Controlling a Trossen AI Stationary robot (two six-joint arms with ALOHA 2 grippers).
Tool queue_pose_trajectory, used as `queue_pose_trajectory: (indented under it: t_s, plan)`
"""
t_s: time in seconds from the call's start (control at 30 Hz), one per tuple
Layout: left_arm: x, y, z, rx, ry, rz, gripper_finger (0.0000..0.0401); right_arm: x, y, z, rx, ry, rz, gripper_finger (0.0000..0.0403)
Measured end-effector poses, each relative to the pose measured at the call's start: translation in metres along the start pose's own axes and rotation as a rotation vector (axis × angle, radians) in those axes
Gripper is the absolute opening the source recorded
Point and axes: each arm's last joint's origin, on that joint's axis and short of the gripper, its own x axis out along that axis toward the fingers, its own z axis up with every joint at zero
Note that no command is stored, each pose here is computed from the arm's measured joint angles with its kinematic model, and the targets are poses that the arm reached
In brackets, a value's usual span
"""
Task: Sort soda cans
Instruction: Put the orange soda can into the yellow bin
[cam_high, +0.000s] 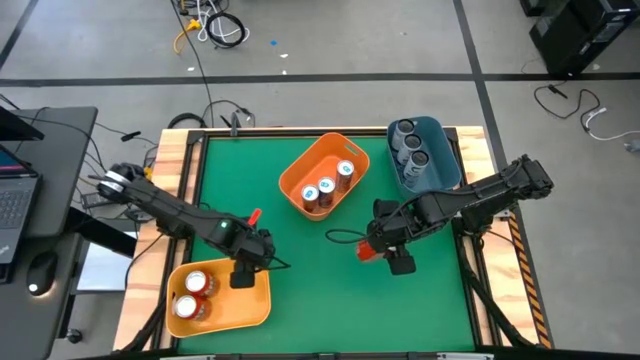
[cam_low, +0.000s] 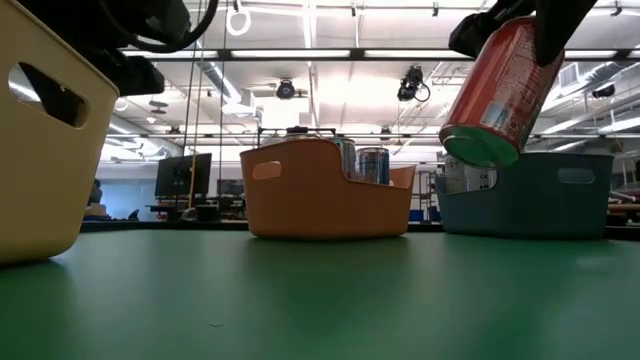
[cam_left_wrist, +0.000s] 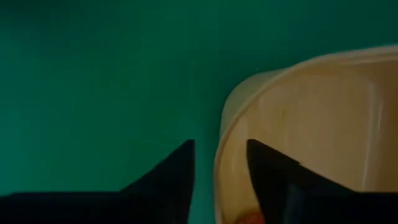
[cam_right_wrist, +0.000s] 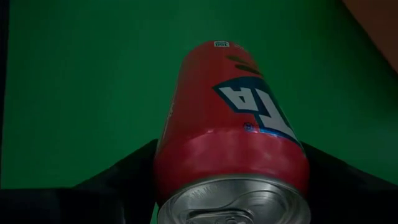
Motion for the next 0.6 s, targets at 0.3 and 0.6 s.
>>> queue_pose_trajectory:
  t_s: [0.3, 0.6]
  plan:
    - [0.001, 0.000, 0.009, 0.036, -0.083, -0.008, 0.0011, 0.000, 0.000, -0.002, 0.015, 0.022, -0.001, 0.0292]
    - [0.002, 0.011, 0.035, 0.020, -0.280, 0.023, 0.0004, 0.000, -0.001, -0.004, -0.001, 0.045, -0.006, 0.0292]
